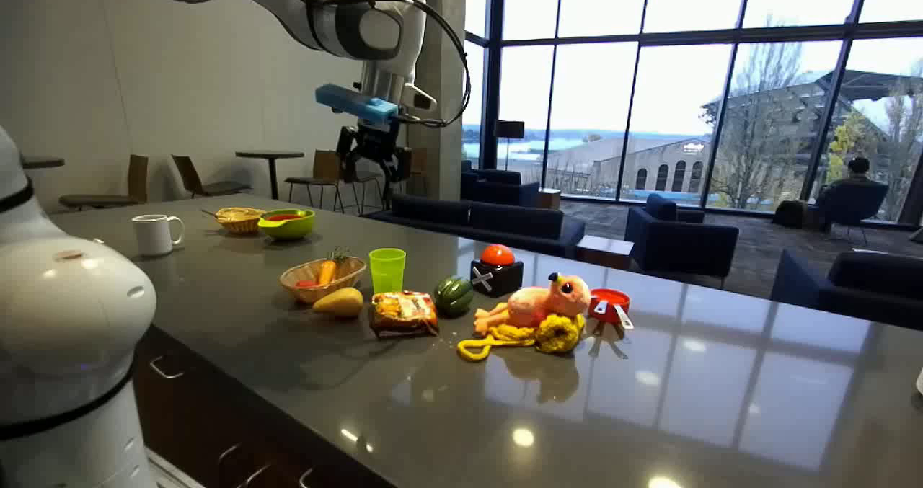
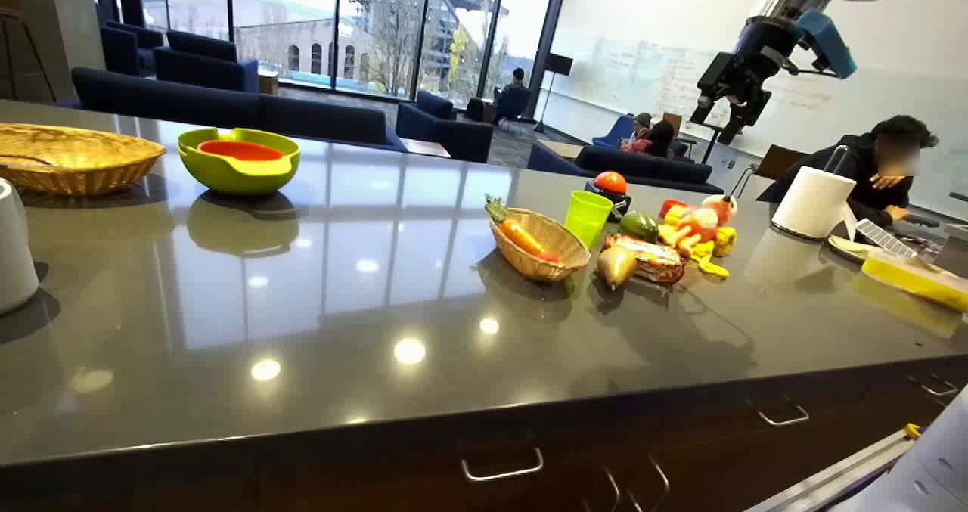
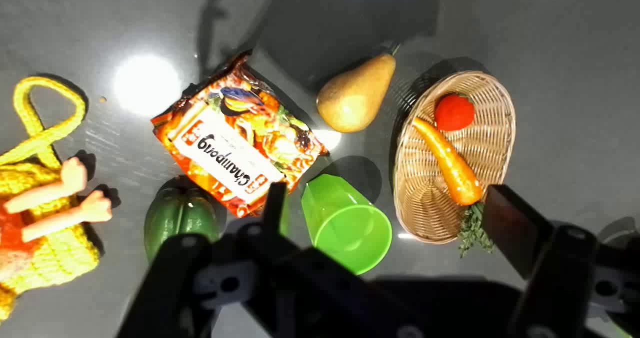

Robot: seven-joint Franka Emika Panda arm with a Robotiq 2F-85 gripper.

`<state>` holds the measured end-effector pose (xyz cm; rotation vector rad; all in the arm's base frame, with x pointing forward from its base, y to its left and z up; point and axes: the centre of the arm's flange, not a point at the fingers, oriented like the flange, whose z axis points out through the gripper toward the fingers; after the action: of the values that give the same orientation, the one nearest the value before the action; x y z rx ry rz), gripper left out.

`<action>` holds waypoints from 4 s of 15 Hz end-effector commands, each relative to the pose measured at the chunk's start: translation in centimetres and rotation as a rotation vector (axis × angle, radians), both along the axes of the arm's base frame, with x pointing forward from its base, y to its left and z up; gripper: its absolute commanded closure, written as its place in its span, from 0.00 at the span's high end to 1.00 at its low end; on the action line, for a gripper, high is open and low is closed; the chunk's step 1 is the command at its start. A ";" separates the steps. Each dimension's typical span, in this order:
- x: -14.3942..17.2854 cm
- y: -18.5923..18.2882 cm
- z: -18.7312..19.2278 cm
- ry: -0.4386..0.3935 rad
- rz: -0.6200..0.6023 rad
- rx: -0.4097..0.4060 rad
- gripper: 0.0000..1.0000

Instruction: Put the green bell pepper in the basket on the right.

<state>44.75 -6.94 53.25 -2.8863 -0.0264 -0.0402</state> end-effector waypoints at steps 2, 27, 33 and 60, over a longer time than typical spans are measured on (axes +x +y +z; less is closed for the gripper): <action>0.0 0.0 0.0 -0.001 0.000 0.000 1.00; 9.4 -2.1 -5.0 -0.059 0.062 -0.085 1.00; 15.5 -4.3 -7.2 -0.083 0.035 -0.111 1.00; 19.0 -4.8 -13.1 -0.050 -0.075 -0.292 1.00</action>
<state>63.29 -10.91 40.99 -3.1203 0.0309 -0.1247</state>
